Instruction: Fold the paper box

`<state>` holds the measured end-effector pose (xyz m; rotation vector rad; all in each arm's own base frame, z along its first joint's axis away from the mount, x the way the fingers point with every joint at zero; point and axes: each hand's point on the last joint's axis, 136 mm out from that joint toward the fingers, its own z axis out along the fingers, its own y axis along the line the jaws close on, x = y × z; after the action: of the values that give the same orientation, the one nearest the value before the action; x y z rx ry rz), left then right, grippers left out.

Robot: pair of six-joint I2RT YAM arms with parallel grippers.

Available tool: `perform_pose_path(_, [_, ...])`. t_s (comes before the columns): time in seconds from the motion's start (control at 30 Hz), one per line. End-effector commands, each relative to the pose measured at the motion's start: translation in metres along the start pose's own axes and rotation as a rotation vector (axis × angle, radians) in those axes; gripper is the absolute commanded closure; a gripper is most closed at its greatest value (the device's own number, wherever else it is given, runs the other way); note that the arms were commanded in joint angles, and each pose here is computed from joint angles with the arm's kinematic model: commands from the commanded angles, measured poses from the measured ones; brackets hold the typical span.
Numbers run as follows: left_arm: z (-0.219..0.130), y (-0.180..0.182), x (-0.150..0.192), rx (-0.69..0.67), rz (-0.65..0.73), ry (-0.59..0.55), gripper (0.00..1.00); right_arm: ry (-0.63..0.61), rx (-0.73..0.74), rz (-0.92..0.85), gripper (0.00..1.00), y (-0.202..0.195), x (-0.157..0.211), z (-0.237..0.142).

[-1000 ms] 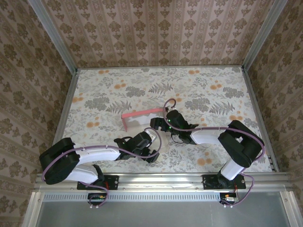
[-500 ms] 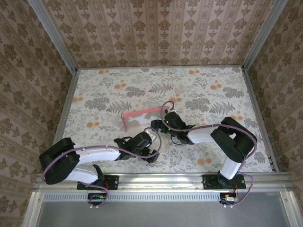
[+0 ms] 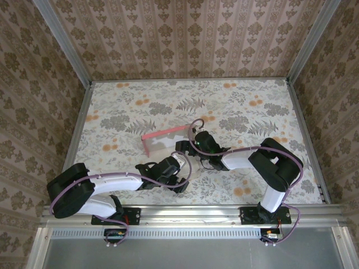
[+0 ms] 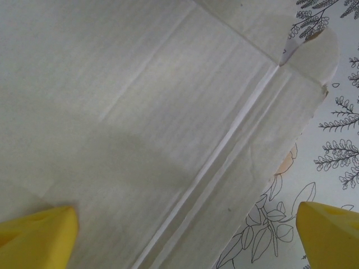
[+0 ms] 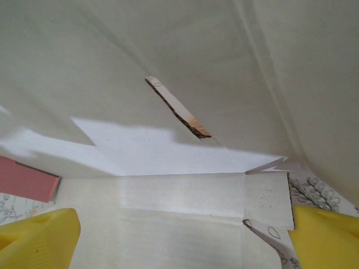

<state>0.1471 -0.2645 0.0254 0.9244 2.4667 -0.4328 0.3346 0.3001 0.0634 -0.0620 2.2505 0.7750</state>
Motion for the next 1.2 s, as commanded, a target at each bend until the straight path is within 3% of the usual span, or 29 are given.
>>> perform_pose_path(0.0, [0.003, 0.000, 0.008, -0.005, -0.001, 0.026, 0.00, 0.004, -0.063, -0.038, 0.04, 0.019, -0.006, 0.006])
perform_pose_path(0.7, [0.004, -0.001, 0.008, -0.003, 0.008, 0.031, 0.00, 0.106, -0.113, -0.068, 0.04, 0.036, 0.009, 0.021])
perform_pose_path(0.97, [0.003, -0.002, 0.009, 0.011, 0.029, 0.022, 0.00, 0.136, -0.045, -0.135, 0.05, 0.022, 0.002, -0.016])
perform_pose_path(1.17, [0.002, -0.007, 0.008, 0.038, 0.064, 0.013, 0.00, 0.182, -0.028, -0.154, 0.12, 0.006, -0.006, -0.058])
